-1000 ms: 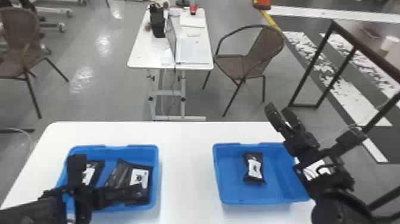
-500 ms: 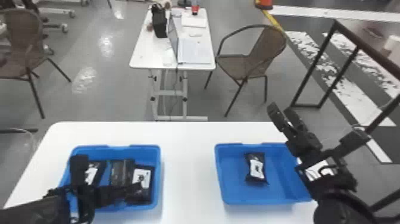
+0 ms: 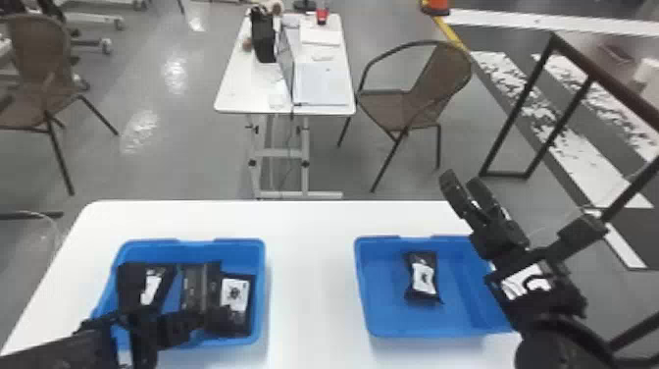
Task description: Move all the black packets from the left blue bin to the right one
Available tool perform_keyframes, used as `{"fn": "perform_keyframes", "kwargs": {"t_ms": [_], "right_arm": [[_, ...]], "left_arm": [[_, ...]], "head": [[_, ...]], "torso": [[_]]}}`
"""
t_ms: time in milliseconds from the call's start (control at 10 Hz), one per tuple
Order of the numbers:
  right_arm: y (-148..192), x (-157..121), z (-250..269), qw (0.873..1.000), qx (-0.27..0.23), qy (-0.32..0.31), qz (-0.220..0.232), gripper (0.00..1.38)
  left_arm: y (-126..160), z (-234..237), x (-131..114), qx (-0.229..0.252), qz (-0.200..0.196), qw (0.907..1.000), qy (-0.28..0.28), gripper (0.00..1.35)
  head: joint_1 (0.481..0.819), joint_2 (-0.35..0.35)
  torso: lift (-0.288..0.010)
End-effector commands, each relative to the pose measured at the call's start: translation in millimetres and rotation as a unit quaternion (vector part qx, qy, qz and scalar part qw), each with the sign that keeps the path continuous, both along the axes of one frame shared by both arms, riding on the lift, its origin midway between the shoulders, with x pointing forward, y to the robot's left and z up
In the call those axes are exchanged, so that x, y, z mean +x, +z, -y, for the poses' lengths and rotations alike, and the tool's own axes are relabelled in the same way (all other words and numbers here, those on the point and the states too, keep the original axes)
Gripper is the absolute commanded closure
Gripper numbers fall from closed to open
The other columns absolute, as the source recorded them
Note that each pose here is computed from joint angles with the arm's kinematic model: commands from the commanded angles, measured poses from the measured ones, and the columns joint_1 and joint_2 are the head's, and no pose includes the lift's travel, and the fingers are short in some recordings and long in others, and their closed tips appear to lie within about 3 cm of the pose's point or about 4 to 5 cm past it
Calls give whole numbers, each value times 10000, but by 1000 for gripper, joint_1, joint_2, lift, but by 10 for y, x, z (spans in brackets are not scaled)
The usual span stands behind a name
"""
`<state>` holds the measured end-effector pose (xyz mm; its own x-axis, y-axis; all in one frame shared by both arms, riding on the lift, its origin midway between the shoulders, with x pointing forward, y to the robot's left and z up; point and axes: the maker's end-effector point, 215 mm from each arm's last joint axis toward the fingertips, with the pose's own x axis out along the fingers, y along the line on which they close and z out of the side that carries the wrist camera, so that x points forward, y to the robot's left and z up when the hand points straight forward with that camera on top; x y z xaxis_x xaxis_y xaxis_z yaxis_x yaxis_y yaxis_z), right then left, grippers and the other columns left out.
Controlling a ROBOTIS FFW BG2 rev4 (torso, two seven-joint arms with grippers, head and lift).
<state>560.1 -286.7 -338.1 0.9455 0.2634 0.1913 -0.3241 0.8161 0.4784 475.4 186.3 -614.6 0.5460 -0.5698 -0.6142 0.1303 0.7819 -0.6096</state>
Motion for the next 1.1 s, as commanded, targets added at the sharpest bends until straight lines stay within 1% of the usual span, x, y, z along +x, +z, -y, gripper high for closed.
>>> {"fn": "perform_keyframes", "kwargs": {"t_ms": [0,100,200,400,500,600,700,800,900,1000], "right_arm": [[-5,0,-7,10000,11,6,-4,288],[-14,-10,-11,10000,24,6,-10,288],[14,-19,-19,10000,45,12,21,288],[33,-37,-73,9999,109,48,42,288],[24,-71,-77,9998,175,43,40,288],[15,-98,-112,9998,195,85,27,288],[13,-82,-255,9995,243,225,3,288],[22,-44,-451,9987,298,415,-13,288],[36,-18,-596,9977,317,596,4,288],[55,3,-729,9963,339,786,28,288]], "left_arm": [[-12,-25,5,54,116,9999,15,1220],[21,-15,10,31,253,9997,-72,1217],[152,-19,48,-128,513,9985,-118,1217],[485,-167,-62,-253,884,9957,-100,1217],[690,-171,-109,-394,1097,9931,-141,1217],[918,-95,-89,-614,1385,9881,-270,1217],[1157,66,-56,-872,1744,9788,-631,1217],[1426,200,47,-926,2235,9651,-1005,1217],[1562,338,120,-834,2456,9560,-1370,1217],[1670,521,184,-884,2666,9442,-1722,1217]], "head": [[695,-107],[695,-106],[695,-105],[695,-98],[695,-92],[695,-86],[695,-88],[695,-94],[695,-93],[695,-86]], "torso": [[0],[0],[0],[0],[0],[0],[0],[0],[0],[0]]}}
